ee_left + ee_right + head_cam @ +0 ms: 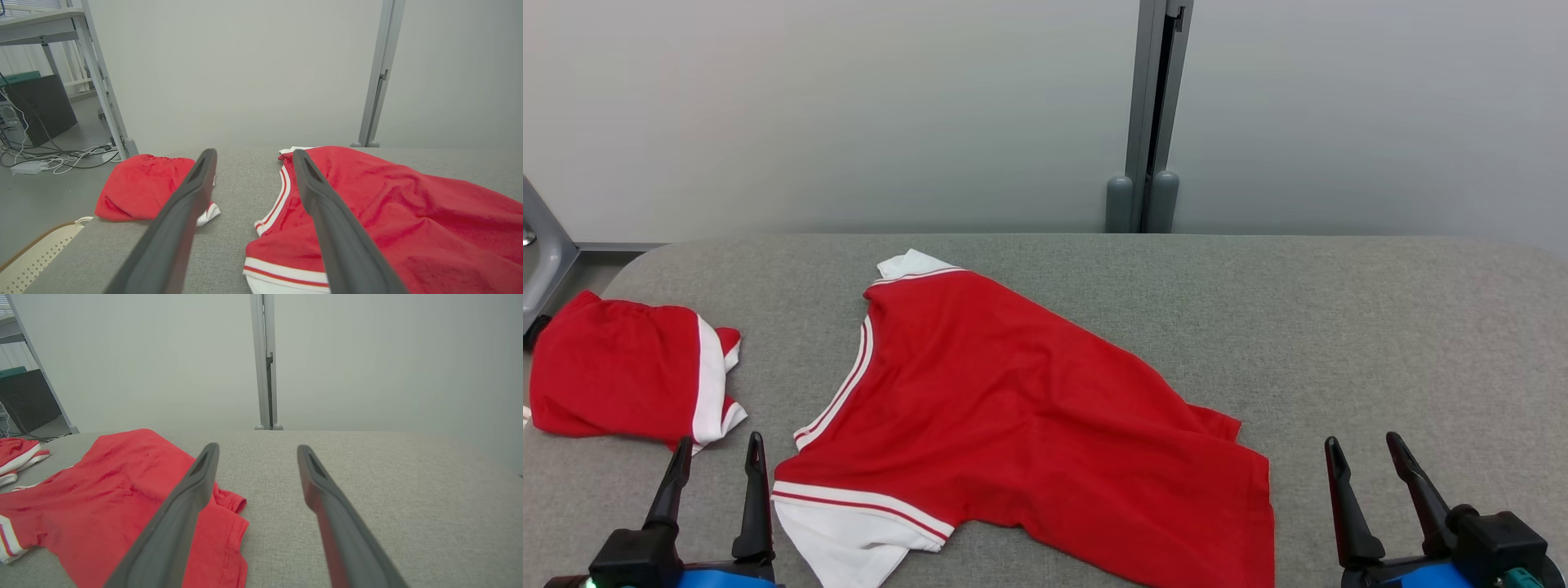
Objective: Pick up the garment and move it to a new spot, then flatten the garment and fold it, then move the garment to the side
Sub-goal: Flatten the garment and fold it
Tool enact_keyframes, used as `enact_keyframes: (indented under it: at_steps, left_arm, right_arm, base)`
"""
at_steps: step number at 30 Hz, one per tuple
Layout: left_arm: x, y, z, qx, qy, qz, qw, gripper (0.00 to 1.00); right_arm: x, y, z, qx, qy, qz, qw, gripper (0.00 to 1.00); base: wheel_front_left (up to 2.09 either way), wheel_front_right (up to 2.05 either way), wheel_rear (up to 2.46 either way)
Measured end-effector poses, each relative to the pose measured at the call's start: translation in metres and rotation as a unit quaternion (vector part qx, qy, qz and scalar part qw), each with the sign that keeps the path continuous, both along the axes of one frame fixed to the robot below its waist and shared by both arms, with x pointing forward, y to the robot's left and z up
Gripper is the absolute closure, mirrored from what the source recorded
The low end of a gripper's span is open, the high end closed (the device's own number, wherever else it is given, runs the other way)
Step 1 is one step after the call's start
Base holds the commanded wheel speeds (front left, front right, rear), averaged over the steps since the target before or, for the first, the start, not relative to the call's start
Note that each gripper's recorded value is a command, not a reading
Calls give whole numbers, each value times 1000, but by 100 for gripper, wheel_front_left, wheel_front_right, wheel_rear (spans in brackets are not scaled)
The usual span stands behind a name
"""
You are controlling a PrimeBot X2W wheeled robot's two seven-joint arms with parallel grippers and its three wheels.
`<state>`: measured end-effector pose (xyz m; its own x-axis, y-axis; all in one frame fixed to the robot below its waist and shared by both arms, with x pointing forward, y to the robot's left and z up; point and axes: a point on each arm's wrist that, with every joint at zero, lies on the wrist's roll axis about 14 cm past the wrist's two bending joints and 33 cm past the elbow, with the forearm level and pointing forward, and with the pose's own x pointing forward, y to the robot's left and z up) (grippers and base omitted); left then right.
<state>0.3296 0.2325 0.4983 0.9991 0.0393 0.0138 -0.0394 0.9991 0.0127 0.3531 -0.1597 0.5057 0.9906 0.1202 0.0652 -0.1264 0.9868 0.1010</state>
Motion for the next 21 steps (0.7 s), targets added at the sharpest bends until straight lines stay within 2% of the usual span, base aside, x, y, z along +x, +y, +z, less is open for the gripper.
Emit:
enact_keyframes:
  at_steps: [16,21]
  left_arm:
    - [5,0,-3,5,11,-12,1000,0]
    - [1,-4,-13,-11,33,-13,999,0]
  right_arm:
    - [0,-1,-4,-5,8,0,1000,0]
    - [-2,1,-7,-3,14,1,1000,0]
  base:
    - [0,0,0]
    - [0,0,0]
